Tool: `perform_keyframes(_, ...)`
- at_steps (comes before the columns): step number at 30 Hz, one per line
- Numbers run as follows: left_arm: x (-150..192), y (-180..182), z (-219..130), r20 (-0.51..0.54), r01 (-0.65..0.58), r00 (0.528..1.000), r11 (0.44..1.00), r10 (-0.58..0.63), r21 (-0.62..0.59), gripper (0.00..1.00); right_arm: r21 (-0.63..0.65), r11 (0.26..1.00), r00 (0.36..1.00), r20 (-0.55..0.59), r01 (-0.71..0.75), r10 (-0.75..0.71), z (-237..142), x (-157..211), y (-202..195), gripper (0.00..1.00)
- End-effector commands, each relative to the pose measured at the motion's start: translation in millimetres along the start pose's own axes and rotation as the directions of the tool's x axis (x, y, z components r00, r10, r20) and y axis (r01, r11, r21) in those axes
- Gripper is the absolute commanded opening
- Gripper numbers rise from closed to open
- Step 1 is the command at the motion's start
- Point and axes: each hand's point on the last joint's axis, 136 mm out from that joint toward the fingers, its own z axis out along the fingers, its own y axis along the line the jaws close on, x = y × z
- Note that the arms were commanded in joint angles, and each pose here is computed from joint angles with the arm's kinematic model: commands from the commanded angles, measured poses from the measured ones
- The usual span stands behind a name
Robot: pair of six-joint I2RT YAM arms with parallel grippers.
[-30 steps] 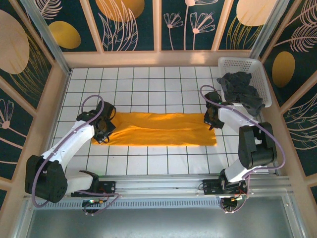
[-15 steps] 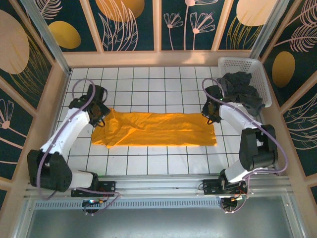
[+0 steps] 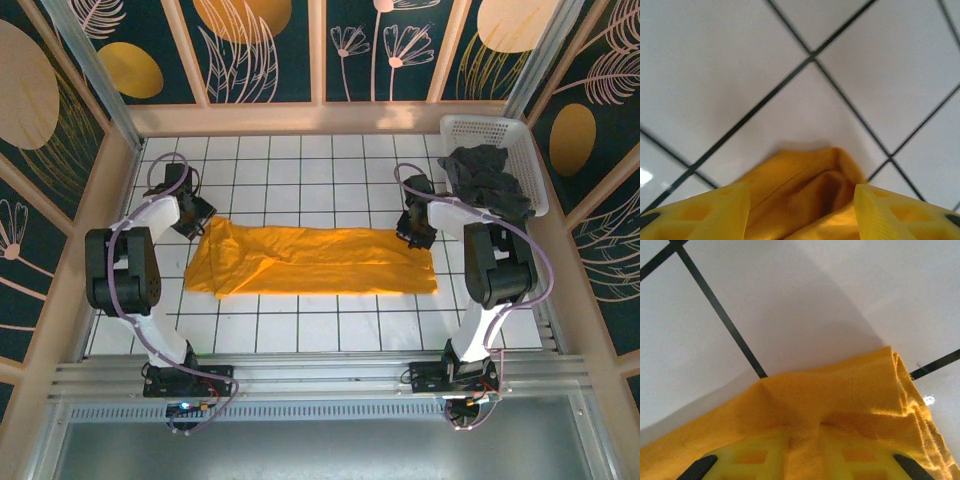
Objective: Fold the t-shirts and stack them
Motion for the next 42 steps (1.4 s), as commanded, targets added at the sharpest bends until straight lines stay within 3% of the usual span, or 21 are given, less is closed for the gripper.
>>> perform_keyframes(1,-6.6,-22.4,1.1,0.008,-0.056,0.998,0.994,0.055,0.092,0.52,0.033,0.999,1.0,-0.005,0.005,-0.005,3.4,-4.1,-5.2,0.23)
perform_keyframes(5,1.2,-19.6,5.2,-0.023,-0.068,0.997,0.993,0.07,0.094,0.38,0.038,0.999,1.0,-0.008,0.002,-0.001,5.2,-2.1,-6.7,0.23)
perform_keyframes(16,2.0,-17.1,26.4,-0.043,-0.086,0.995,0.993,0.09,0.076,0.26,0.043,0.999,1.0,-0.015,-0.003,0.003,6.9,0.2,-7.2,0.23)
perform_keyframes(22,-3.8,-14.5,26.9,-0.018,-0.072,0.997,0.996,0.073,0.056,0.0,0.062,0.998,1.0,-0.01,-0.006,0.007,7.5,-1.0,-10.1,0.23)
perform_keyframes(27,-22.2,-1.1,13.1,0.052,-0.063,0.997,0.998,0.064,-0.025,0.0,0.095,0.995,1.0,-0.015,-0.008,0.009,11.5,-0.4,-15.2,0.22)
perform_keyframes(33,-43.2,18.9,-1.2,0.096,-0.041,0.994,0.992,0.052,-0.117,0.0,0.159,0.987,0.999,-0.032,-0.005,0.01,21.6,-2.5,-20.6,0.14)
perform_keyframes(42,-60.0,34.0,-0.5,0.115,-0.023,0.992,0.983,0.044,-0.182,0.0,0.126,0.991,0.999,0.01,0.036,-0.038,31.2,-38.3,9.3,0.14)
